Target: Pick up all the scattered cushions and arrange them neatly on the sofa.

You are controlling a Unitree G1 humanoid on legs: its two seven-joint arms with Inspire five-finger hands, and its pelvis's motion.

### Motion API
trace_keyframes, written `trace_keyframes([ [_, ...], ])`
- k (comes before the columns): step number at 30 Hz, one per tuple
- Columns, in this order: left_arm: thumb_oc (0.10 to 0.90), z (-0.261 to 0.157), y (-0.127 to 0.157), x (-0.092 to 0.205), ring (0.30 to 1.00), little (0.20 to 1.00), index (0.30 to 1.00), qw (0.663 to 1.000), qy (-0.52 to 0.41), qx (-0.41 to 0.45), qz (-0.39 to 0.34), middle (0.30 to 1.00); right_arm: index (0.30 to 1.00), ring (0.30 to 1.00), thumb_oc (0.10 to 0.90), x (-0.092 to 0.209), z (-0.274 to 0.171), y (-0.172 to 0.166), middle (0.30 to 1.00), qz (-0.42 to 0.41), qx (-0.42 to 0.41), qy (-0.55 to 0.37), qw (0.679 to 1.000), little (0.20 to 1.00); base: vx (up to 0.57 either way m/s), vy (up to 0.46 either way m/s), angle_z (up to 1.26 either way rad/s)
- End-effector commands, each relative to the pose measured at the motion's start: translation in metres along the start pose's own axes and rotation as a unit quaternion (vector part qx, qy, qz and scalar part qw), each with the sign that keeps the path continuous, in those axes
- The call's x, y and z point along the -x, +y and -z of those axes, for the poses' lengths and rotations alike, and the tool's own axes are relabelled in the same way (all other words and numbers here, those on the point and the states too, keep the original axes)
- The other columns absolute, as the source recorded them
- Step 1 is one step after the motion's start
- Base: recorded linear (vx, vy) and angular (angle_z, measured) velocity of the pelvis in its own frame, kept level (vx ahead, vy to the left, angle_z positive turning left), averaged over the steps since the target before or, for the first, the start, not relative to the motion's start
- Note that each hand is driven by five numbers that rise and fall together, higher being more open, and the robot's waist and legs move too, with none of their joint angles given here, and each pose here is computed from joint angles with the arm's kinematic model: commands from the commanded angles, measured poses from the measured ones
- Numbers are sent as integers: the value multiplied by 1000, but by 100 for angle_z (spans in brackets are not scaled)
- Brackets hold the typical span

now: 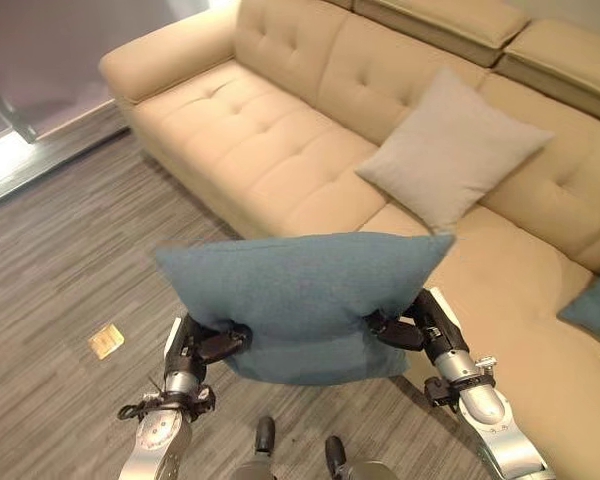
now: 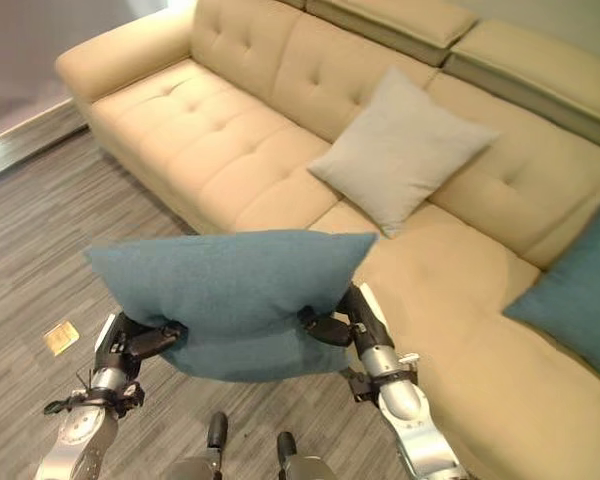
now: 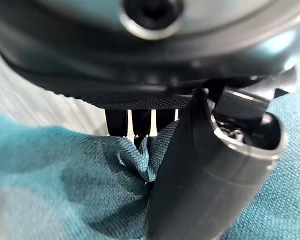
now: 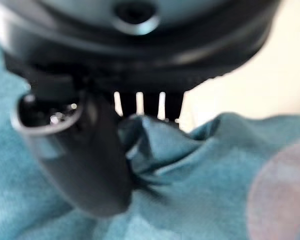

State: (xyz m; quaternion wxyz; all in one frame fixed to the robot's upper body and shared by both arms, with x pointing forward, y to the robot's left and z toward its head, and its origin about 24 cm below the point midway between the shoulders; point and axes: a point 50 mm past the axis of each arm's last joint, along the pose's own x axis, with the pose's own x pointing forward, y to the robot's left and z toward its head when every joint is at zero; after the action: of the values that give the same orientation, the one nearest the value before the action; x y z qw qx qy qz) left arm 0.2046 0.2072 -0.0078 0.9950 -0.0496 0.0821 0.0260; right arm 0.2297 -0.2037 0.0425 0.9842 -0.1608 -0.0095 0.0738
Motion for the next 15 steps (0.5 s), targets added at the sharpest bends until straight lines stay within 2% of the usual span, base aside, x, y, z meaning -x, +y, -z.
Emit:
trace_keyframes([
  [1, 400, -68, -45, -17, 300, 300, 300, 976, -170, 25, 137, 300, 300, 300, 400, -15, -80, 12, 300, -33, -37, -219, 974, 300, -25, -49, 97],
  [7, 400, -69, -51, -18, 300, 300, 300, 973, -172, 36, 153, 300, 300, 300, 400, -18, -85, 3, 300, -19, -22, -226, 974, 300, -23, -31, 120],
  [11, 400, -63, -46, -15, 300, 300, 300, 976, -153, 23, 153, 300, 300, 300, 400, -19, -85, 11, 300, -32, -50, -227, 972, 300, 191, 73, 37],
  [15, 400, -67, -39, -13, 300, 300, 300, 977, -159, 9, 142, 300, 300, 300, 400, -25, -96, 25, 300, -57, -73, -250, 964, 300, 72, 169, -5],
])
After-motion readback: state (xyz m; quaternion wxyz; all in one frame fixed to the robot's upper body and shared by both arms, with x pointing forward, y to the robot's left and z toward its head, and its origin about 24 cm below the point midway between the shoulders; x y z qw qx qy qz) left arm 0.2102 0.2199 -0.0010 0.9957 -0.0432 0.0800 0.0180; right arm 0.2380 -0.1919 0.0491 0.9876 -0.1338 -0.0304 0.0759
